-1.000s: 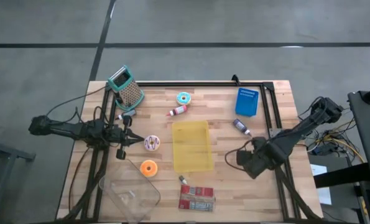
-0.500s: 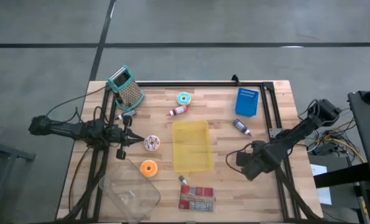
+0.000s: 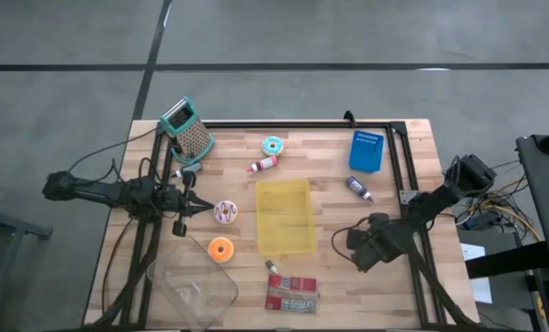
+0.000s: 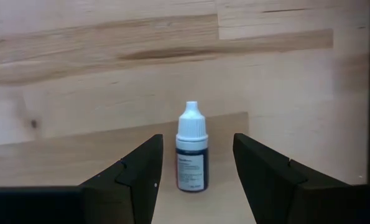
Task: Pick & Place Food Item
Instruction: Put the small red food coloring bottle into the blue bin
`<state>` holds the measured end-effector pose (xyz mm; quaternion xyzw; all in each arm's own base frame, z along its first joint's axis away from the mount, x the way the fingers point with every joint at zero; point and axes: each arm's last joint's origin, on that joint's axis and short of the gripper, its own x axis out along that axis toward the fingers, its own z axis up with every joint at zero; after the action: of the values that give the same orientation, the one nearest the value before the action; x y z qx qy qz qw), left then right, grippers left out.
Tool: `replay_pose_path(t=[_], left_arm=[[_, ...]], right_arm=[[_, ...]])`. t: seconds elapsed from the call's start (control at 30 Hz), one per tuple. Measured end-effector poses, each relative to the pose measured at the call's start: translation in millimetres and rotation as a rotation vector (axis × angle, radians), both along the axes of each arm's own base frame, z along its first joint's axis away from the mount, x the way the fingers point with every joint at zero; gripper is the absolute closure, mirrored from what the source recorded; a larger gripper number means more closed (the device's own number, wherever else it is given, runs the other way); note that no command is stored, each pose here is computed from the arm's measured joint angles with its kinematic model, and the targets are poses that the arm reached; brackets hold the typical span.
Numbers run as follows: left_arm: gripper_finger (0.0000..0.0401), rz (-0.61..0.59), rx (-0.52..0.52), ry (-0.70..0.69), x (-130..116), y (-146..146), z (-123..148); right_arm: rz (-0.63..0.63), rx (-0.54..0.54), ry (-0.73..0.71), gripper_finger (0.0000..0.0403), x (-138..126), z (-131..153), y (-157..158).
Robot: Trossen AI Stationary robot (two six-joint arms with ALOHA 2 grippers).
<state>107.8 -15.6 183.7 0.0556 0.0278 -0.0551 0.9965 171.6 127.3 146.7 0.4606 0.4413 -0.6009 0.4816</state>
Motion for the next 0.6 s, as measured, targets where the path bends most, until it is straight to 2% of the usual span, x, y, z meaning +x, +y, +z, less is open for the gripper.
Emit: replay_pose_path(t=[0.33,0.6], left_arm=[[0.0378,0.0,0.0,0.0,0.0,0.0,0.0],[0.0378,0.0,0.0,0.0,0.0,0.0,0.0]], right_arm=[[0.002,-0.014,0.013,0.0245,4.5,-12.1,3.3],[0.006,-0.008,0.002,0.029,5.8,-12.7,3.8]])
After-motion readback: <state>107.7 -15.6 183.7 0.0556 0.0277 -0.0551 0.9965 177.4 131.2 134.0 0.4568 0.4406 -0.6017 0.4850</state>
